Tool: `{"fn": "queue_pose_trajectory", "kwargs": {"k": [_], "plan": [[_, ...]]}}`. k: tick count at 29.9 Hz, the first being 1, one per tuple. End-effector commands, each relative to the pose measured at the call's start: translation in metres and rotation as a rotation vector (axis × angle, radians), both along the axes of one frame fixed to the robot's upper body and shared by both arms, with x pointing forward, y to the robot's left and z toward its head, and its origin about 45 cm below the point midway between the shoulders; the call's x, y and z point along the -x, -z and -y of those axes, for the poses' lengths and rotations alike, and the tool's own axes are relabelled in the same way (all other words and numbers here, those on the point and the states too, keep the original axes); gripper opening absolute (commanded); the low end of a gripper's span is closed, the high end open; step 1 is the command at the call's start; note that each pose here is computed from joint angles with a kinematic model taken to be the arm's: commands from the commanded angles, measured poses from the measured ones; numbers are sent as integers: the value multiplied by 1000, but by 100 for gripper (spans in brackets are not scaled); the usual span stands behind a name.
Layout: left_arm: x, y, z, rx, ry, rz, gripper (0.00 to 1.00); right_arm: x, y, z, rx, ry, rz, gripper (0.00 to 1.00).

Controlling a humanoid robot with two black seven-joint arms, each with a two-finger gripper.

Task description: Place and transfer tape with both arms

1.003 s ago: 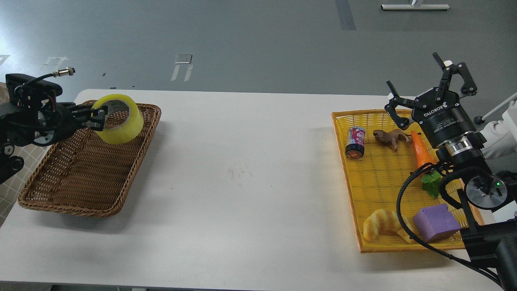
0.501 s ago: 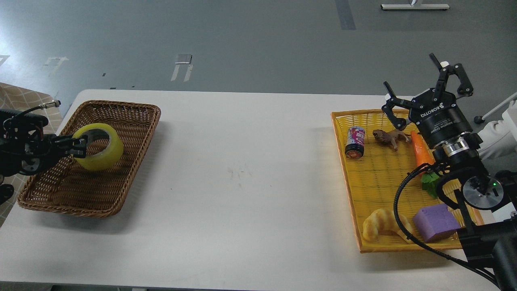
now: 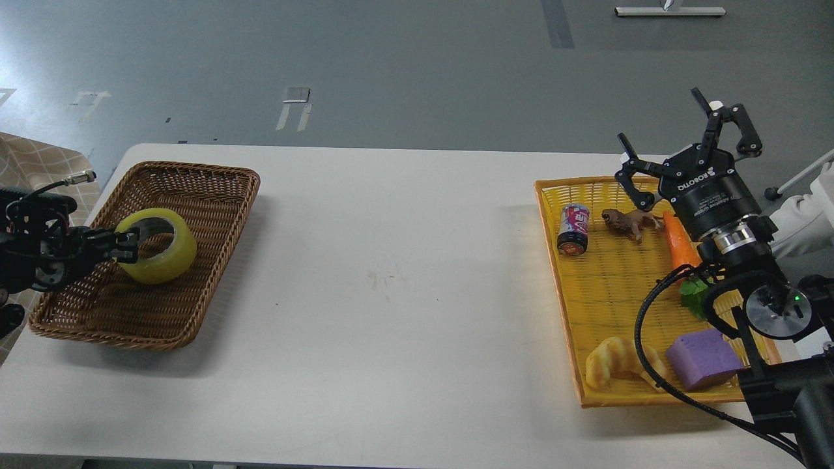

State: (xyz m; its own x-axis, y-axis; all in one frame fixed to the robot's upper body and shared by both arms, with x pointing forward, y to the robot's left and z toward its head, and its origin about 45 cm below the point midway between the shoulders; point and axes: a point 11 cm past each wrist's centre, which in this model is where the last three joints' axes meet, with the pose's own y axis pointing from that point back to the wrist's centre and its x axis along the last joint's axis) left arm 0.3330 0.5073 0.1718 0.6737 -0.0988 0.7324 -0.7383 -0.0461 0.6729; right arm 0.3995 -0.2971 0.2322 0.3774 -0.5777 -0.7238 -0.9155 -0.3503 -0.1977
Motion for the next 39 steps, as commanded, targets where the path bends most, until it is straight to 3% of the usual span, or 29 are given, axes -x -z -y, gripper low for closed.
{"fn": "queue_pose_trajectory", "kwargs": {"k": [1,6,7,8,11,15,21,25,31,39], "plan": [[0,0,0,1,0,2,4,0,0,0,0,0,0,100],[0,0,1,2,1,1,32,0,1,0,1,1,-1,100],[0,-1,0,-2,-1,3,59,0,0,1,1,1,-1,100],[-1,-1,1,-2,1,5,68,0,1,0,1,1,-1,100],[-2,-2,4,5,10,18,78,0,0,1,1,1,-1,100],[-3,-3,5,25,2,26,81,0,0,0,0,1,-1,100],[-22,-30,26,208,-47,113,92,0,0,0,0,1,-1,100],[-60,-111,58,536,-91,253,97,-1,-1,0,1,1,4,100],[-89,-178,109,1029,-102,275,97,-3,-8,-1,3,-2,19,100],[-109,-205,174,1600,-72,251,98,-13,-26,-3,19,-12,58,100]]}}
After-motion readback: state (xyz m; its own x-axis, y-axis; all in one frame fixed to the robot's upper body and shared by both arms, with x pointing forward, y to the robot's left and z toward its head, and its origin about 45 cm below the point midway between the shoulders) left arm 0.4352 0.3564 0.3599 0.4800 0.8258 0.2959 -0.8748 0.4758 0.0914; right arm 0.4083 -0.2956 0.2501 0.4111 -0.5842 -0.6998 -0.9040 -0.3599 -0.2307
